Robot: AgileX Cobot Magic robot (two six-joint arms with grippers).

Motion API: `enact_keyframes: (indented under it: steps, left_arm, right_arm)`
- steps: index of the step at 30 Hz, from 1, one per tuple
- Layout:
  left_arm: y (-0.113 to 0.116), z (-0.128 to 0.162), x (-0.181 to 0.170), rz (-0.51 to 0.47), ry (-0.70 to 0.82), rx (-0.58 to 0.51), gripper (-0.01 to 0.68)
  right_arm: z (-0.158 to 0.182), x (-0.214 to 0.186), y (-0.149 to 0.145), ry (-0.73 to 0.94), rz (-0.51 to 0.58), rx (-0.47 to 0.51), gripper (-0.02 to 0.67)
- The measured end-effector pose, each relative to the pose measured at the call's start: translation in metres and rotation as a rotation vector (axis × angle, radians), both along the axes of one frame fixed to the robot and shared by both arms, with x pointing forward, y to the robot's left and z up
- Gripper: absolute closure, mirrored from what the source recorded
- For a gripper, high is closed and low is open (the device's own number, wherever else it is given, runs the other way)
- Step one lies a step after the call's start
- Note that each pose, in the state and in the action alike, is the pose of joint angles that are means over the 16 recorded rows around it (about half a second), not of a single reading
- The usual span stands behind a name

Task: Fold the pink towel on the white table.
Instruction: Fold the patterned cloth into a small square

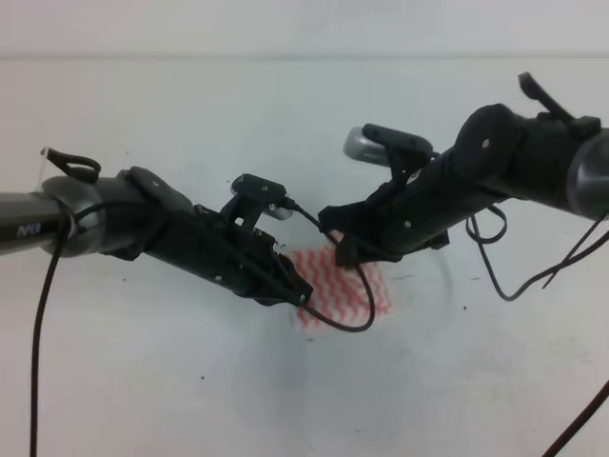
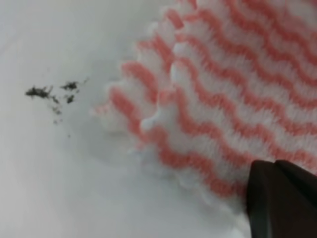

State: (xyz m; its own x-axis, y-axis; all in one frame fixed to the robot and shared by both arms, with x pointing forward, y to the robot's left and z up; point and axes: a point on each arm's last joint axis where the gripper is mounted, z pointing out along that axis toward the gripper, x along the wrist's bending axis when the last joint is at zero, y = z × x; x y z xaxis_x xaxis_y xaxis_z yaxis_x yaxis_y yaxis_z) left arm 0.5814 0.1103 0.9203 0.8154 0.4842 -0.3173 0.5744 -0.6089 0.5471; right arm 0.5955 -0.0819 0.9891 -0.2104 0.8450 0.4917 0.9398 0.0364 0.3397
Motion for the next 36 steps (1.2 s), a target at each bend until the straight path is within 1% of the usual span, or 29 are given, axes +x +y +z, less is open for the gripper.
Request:
enact_keyframes:
  steps: [9,17,26,36]
  left_arm:
    - [0.0,0.001,0.0,0.0,-0.003,-0.005,0.68]
    - [0.001,0.01,-0.001,-0.012,-0.027,-0.015,0.68]
    - [0.006,0.019,0.001,-0.027,-0.065,-0.032,0.679]
    - [0.007,0.022,0.004,-0.045,-0.108,-0.064,0.679]
  right_arm:
    - [-0.012,-0.002,0.009,0.019,0.016,-0.009,0.664]
    - [-0.018,0.0,0.009,0.028,0.015,-0.017,0.664]
    - [-0.019,0.0,0.009,0.026,0.015,-0.017,0.664]
    - [-0.019,0.001,0.009,0.021,0.013,-0.017,0.664]
